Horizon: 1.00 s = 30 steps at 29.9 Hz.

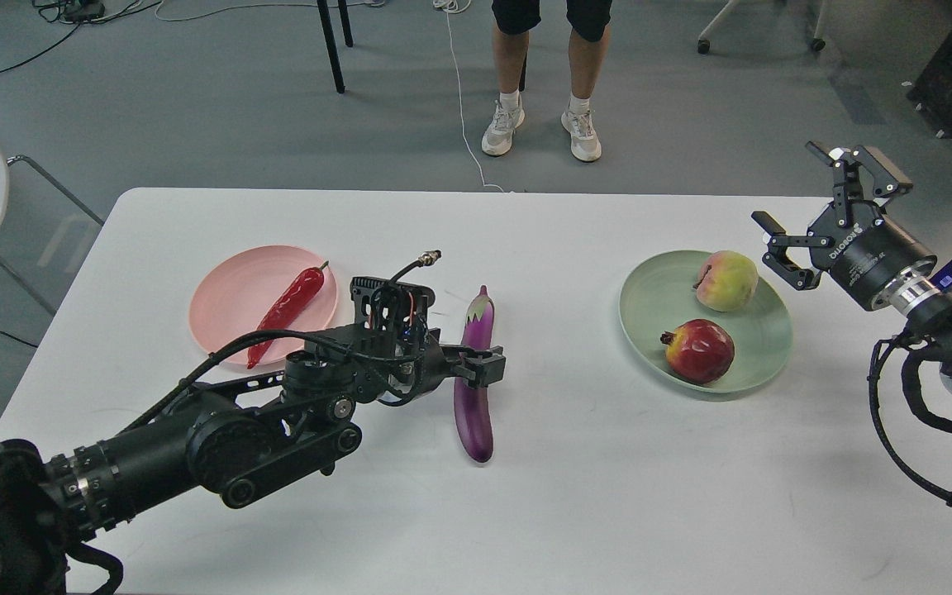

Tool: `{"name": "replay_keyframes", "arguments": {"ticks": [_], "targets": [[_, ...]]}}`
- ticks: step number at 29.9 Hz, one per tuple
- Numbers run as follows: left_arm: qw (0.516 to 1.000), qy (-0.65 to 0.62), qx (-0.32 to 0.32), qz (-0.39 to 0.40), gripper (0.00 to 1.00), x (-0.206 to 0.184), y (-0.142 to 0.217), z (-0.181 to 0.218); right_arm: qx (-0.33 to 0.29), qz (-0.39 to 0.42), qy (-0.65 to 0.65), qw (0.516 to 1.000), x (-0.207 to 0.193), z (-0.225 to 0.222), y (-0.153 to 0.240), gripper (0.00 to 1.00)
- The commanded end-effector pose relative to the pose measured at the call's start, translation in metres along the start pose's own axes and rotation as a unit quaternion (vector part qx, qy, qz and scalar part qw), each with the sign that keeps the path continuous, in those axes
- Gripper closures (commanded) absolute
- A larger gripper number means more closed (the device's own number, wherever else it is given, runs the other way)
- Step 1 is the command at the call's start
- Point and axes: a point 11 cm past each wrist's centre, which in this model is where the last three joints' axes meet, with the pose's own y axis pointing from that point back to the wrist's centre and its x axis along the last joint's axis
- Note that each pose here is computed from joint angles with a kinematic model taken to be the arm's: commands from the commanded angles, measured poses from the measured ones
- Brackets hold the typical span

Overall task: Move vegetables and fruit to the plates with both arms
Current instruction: 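Move the left gripper to the purple eggplant and grasp it, then carry the eggplant onto the pink plate beside the chili, release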

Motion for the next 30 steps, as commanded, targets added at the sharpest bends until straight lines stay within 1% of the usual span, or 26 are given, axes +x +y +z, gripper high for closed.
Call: {"name": "replay_keyframes", "arguments": {"ticks": [1,4,7,9,10,11,12,13,14,18,23,26,28,30], "targets": [[1.0,0.0,0.003,-0.004,0.04,-0.005,-0.001,-0.001,0.0,0.001,0.0,1.0,0.0,0.0,0.0,0.02],[1.0,0.001,0.0,-0.006,0.06,-0.006,-0.002,0.0,0.0,0.001,0.0,1.0,0.0,0.0,0.0,0.02],[1.0,0.0,0.0,-0.007,0.16,-0.007,-0.002,0.001,0.0,0.001,0.0,1.0,0.0,0.0,0.0,0.02],[1.0,-0.001,0.001,-0.007,0.27,-0.007,-0.002,0.0,0.0,0.001,0.001,1.0,0.001,0.0,0.0,0.02],[1.0,-0.003,0.002,-0.009,0.35,-0.008,-0.002,-0.001,0.001,0.002,0.0,1.0,0.001,-0.001,0.0,0.02],[1.0,-0.006,0.004,-0.011,0.44,-0.01,-0.002,-0.002,0.001,0.002,0.0,1.0,0.001,-0.001,0.0,0.02],[1.0,-0.01,0.008,-0.012,0.59,-0.01,-0.002,-0.003,0.002,0.001,-0.001,1.0,0.001,0.0,0.0,0.02],[1.0,-0.012,0.01,-0.011,0.7,-0.01,-0.002,-0.004,0.003,0.001,-0.001,1.0,0.0,-0.001,0.0,0.02],[1.0,-0.014,0.012,-0.01,0.77,-0.01,-0.001,-0.005,0.002,0.002,-0.001,1.0,0.001,-0.001,0.001,0.02],[1.0,-0.02,0.012,-0.009,0.91,-0.005,-0.002,-0.003,0.002,0.003,-0.002,1.0,0.001,0.001,0.001,0.02],[1.0,-0.027,0.01,0.0,0.91,0.004,0.002,-0.003,0.001,0.003,-0.002,1.0,0.002,0.001,0.001,0.02],[0.998,-0.052,0.01,0.027,0.91,0.035,0.015,-0.008,0.0,0.002,-0.004,1.0,0.0,0.003,0.0,0.02],[0.997,-0.071,0.02,0.035,0.9,0.054,0.026,-0.021,0.0,0.0,-0.005,1.0,-0.001,0.004,0.0,0.02],[0.995,-0.09,0.035,0.023,0.9,0.068,0.038,-0.041,0.0,0.001,-0.005,1.0,-0.001,0.004,0.0,0.02]]}}
